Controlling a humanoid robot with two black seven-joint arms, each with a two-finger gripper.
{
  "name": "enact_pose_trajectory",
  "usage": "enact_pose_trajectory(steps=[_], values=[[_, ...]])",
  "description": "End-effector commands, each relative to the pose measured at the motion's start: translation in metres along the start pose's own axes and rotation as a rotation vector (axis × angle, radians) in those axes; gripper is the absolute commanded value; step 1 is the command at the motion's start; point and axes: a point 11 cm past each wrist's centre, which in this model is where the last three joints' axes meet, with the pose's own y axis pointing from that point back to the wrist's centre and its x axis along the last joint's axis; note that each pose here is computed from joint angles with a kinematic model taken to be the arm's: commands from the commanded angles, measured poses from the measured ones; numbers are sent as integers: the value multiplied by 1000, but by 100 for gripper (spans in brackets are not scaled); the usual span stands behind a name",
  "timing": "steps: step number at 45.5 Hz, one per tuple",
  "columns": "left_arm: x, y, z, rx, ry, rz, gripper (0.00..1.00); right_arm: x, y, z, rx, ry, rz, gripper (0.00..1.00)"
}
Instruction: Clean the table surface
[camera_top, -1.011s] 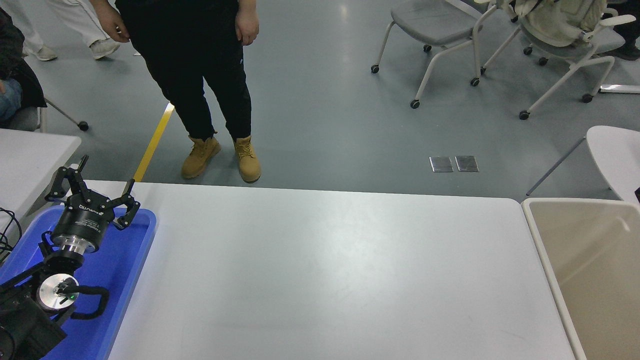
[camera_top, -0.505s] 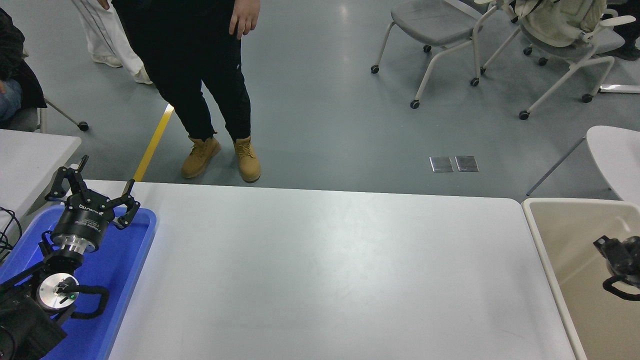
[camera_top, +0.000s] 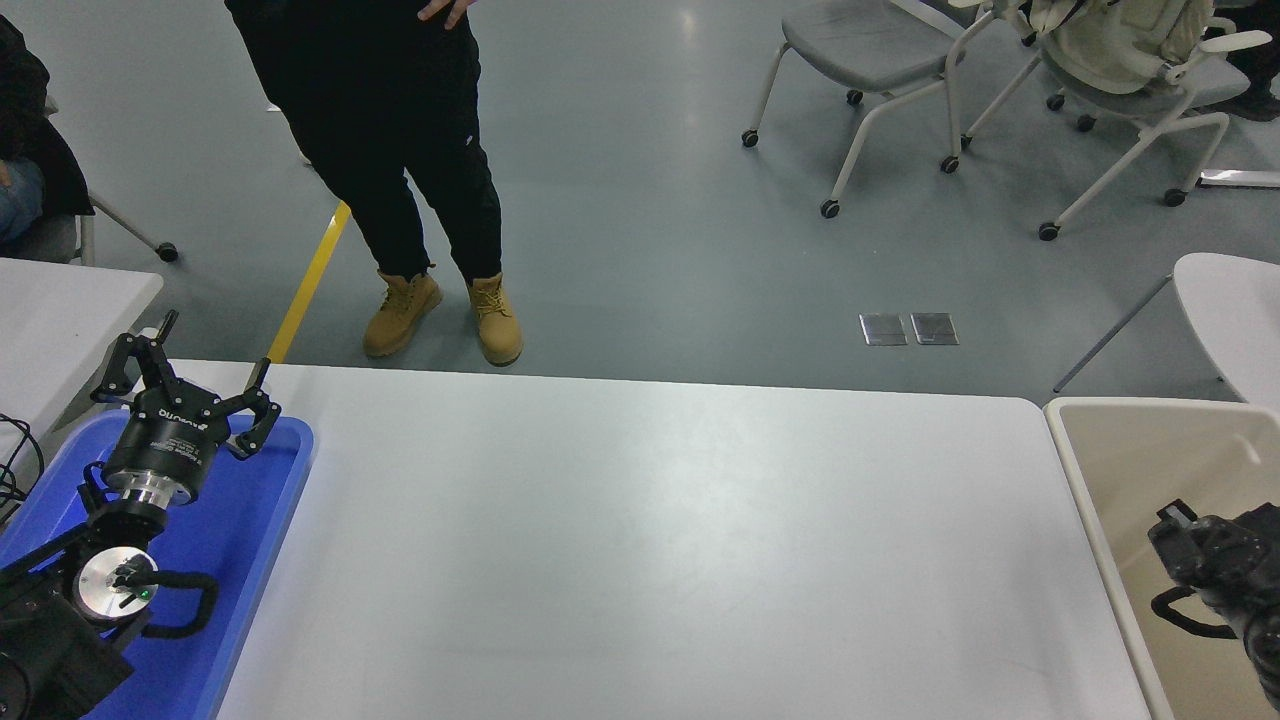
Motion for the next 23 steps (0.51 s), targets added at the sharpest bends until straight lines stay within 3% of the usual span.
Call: enact_pose_trajectory(steps=[1,23], values=[[0,0,0,0,0,0,100,-1,0,1,-6,-63,-8,100],[0,0,0,0,-1,1,100,22,-2,4,-10,-104,19,100]])
